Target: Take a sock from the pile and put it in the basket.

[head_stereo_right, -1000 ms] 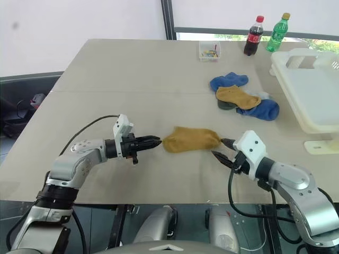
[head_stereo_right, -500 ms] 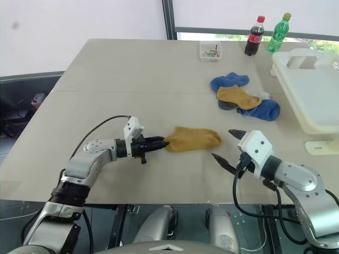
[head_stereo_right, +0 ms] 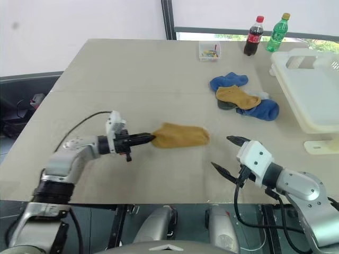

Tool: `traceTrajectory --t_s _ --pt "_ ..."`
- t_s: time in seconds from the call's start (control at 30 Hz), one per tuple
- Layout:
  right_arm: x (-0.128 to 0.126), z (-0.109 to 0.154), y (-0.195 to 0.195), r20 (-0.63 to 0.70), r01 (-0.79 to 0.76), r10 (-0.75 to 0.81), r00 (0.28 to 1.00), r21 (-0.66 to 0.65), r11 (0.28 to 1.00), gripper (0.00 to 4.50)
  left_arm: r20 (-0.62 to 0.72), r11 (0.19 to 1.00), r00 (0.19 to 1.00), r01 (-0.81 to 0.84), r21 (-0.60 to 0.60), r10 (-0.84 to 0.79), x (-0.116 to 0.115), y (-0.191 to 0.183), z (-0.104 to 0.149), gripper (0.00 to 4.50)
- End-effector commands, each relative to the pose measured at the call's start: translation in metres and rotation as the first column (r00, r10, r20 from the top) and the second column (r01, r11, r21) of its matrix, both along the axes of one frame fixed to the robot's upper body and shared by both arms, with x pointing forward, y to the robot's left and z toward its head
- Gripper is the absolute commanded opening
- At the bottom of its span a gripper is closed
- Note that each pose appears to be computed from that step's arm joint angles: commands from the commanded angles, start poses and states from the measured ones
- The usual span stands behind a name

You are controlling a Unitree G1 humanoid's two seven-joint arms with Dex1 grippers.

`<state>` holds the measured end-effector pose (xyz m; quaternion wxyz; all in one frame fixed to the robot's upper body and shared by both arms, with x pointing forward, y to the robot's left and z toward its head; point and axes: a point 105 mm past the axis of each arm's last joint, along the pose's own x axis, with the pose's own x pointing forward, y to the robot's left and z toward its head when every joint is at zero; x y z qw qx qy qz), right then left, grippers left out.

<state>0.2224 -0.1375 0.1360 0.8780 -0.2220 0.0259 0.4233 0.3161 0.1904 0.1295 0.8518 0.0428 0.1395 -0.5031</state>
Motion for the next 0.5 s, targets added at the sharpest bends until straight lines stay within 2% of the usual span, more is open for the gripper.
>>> traceTrajectory --t_s 0.03,0.17,0.27,0.37,0.5 --pt "-0.005 0.008 0.003 0.055 -0.019 0.020 0.998 -0.007 1.000 4.50 0.112 0.997 0.992 0.049 0.061 -0.056 -0.006 0.023 0.062 0.04" --pt "-0.004 0.008 0.001 0.061 0.007 -0.008 0.998 0.010 1.000 4.50 0.076 0.974 0.995 0.040 0.224 -0.059 -0.005 0.026 0.116 0.04" --pt "-0.002 0.009 0.000 0.066 0.027 -0.028 0.997 0.019 0.999 4.50 -0.052 0.949 0.990 0.139 0.284 -0.130 -0.006 0.005 0.123 0.04" --pt "-0.001 0.009 -0.001 0.067 0.056 -0.057 0.996 0.025 0.998 4.50 -0.163 0.898 0.957 0.281 0.338 -0.238 -0.001 -0.038 0.100 0.04" --pt "-0.005 0.009 -0.005 0.069 0.100 -0.102 0.992 0.019 0.995 4.50 -0.268 0.841 0.913 0.393 0.373 -0.308 0.007 -0.101 0.045 0.04"
